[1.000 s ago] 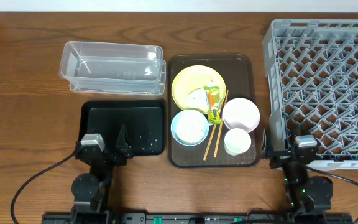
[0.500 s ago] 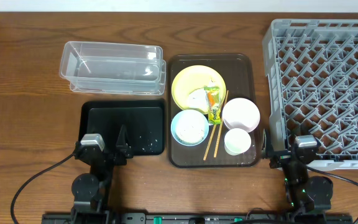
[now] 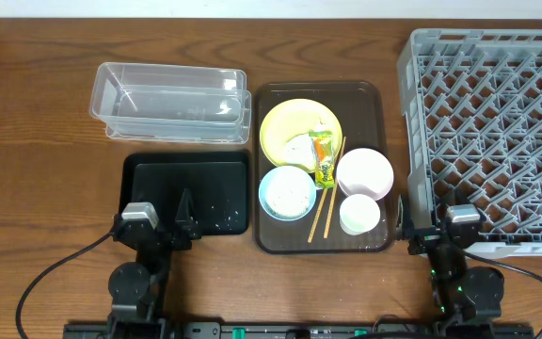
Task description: Sort waste into correct bins and load items into the dishwasher rack
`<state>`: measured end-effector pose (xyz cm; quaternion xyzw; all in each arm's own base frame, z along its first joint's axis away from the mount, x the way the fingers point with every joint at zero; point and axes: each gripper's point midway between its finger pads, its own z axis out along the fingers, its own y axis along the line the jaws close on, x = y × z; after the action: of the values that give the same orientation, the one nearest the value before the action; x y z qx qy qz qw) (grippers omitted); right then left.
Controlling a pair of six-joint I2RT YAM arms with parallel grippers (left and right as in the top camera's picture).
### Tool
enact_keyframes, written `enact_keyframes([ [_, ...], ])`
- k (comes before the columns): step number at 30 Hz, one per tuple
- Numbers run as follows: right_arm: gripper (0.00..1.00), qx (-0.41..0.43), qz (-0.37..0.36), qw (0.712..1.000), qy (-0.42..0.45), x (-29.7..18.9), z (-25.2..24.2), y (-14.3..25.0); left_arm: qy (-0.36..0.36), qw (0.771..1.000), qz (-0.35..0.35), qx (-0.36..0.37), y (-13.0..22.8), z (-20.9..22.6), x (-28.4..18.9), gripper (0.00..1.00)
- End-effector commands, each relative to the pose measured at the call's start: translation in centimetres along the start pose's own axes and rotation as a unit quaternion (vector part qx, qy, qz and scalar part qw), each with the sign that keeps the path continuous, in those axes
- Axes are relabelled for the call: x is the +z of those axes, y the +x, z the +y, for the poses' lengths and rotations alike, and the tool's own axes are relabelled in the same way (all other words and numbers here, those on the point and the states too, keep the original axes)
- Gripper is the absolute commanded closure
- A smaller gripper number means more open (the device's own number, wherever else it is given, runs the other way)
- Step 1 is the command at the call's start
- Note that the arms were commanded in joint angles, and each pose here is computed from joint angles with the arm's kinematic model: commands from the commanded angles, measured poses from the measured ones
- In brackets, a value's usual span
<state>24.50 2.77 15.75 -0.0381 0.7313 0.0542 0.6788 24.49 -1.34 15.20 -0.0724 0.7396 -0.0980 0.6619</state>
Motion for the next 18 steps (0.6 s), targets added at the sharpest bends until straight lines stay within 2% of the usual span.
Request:
enact_keyframes([
  [1, 0.01, 0.008, 0.000, 1.000, 0.000, 0.0, 0.1, 0.0, -0.022, 1.000, 0.018, 0.001, 1.2, 0.9, 0.0, 0.10],
  [9, 0.01, 0.018, -0.001, 1.000, -0.005, 0.0, 0.2, -0.2, -0.008, 1.000, 0.026, -0.012, 1.1, 0.4, -0.1, 0.10],
  [18, 0.01, 0.044, 0.036, 0.998, 0.023, -0.4, -0.6, -2.5, -0.029, 0.994, 0.108, -0.011, -1.4, -0.3, -0.4, 0.09],
])
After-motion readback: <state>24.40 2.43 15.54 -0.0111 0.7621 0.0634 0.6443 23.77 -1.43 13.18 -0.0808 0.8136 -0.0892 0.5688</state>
